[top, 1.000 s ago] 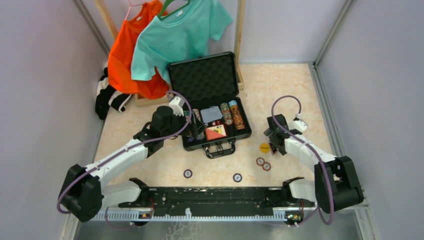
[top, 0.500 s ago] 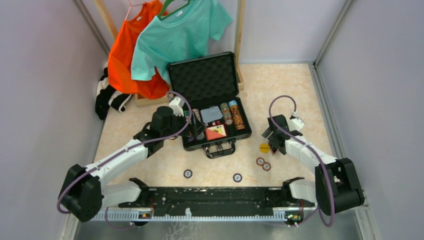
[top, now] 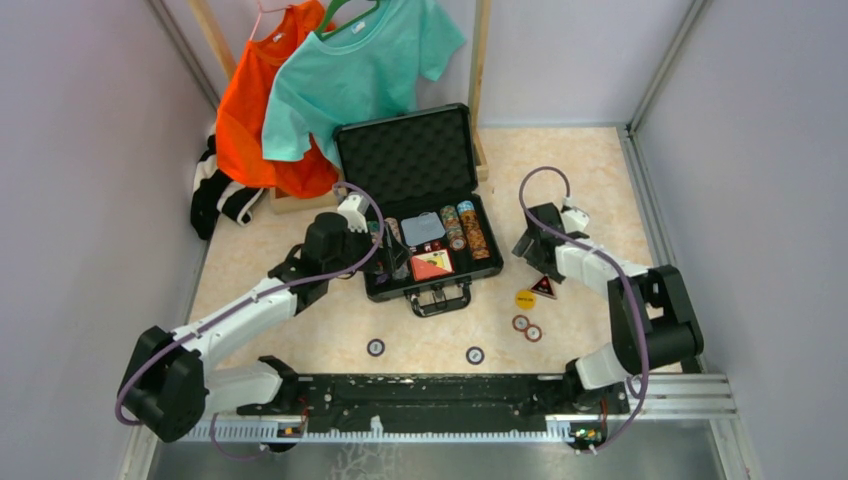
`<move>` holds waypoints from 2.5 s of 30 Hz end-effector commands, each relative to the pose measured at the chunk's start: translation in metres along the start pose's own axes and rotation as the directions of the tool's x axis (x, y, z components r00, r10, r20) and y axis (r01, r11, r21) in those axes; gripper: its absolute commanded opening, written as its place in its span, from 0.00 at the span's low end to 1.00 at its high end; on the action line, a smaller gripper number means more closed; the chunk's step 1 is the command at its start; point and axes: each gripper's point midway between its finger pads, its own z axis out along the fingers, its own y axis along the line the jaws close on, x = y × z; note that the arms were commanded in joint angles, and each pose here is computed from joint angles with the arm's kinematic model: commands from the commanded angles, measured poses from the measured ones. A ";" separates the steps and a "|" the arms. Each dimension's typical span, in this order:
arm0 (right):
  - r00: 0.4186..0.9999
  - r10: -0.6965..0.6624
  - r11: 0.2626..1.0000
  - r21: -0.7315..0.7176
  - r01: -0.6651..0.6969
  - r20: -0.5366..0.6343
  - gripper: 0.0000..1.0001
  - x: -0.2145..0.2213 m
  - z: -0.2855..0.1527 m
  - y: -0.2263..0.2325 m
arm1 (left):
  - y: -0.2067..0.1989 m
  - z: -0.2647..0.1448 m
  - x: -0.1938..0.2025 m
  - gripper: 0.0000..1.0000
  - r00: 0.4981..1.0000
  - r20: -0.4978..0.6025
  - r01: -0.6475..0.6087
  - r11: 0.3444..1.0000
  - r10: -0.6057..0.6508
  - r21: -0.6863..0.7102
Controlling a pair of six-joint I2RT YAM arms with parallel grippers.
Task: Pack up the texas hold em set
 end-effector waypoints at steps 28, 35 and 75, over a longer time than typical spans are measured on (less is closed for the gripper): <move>0.940 -0.340 0.923 -0.182 0.339 0.029 0.79 0.019 -0.054 -0.024 | -0.006 -0.001 -0.003 0.99 1.000 0.012 -0.018 0.999 0.018 0.027; 0.921 -0.389 0.909 -0.164 0.384 0.000 0.80 0.020 -0.048 -0.023 | -0.004 0.003 0.001 0.99 1.000 -0.005 -0.016 1.000 0.016 0.024; 0.940 -0.341 0.932 -0.137 0.334 -0.027 0.80 0.026 -0.044 -0.017 | -0.002 0.002 0.000 0.99 1.000 0.002 -0.018 1.000 0.018 0.011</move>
